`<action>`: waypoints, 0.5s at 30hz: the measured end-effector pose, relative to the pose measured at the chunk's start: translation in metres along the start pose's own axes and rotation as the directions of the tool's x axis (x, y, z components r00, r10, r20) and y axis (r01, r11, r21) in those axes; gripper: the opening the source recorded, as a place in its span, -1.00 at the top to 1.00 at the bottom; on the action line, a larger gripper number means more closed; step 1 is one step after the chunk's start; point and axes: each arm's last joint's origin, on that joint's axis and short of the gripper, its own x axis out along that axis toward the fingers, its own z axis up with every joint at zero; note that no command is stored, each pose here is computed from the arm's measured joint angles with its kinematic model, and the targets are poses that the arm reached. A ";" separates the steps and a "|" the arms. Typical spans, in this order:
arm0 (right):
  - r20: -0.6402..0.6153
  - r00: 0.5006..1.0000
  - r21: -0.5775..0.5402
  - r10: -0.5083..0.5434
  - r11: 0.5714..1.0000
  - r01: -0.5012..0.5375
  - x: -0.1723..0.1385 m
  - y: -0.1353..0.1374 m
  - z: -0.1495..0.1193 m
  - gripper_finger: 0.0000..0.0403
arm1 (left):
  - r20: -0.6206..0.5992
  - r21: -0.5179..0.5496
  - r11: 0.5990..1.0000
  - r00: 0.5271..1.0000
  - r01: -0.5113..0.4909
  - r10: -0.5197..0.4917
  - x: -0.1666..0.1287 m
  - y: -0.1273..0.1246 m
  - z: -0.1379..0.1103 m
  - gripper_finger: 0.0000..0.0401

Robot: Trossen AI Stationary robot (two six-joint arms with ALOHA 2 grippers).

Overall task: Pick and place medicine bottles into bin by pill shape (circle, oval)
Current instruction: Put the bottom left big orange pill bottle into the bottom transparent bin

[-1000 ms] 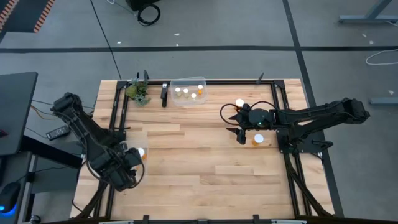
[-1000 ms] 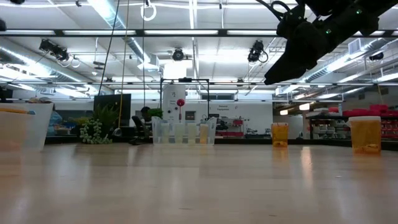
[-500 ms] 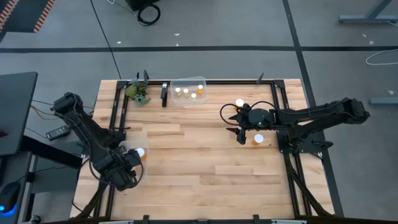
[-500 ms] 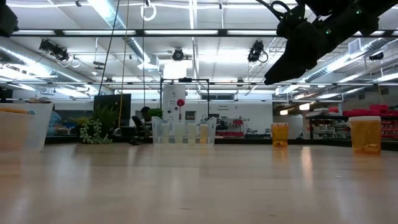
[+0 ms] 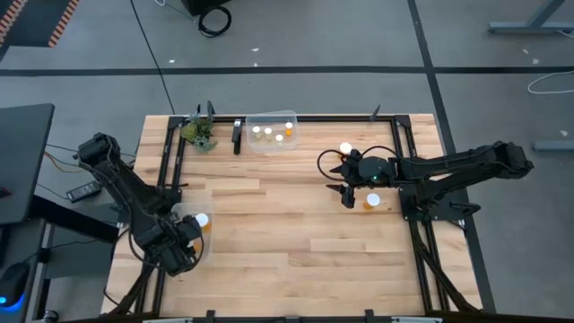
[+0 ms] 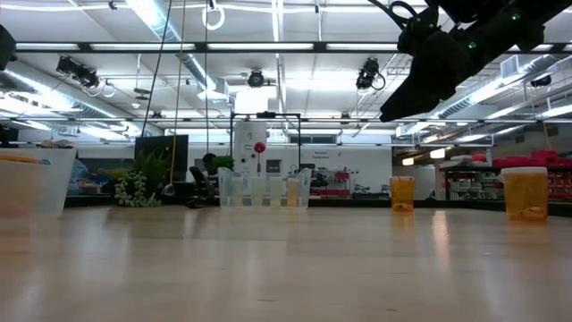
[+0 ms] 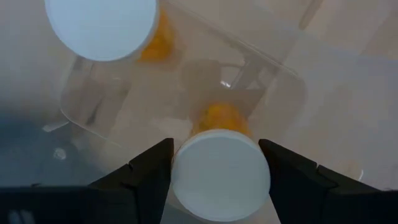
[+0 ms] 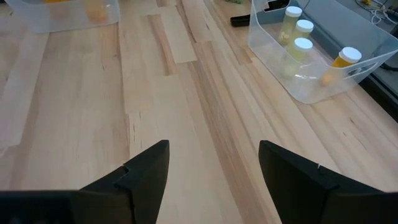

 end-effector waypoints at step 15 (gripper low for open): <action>0.000 1.000 0.000 0.000 1.000 0.000 0.000 0.000 0.000 -0.26 | -0.027 -0.002 1.000 1.000 0.002 -0.002 0.000 0.000 -0.001 -0.25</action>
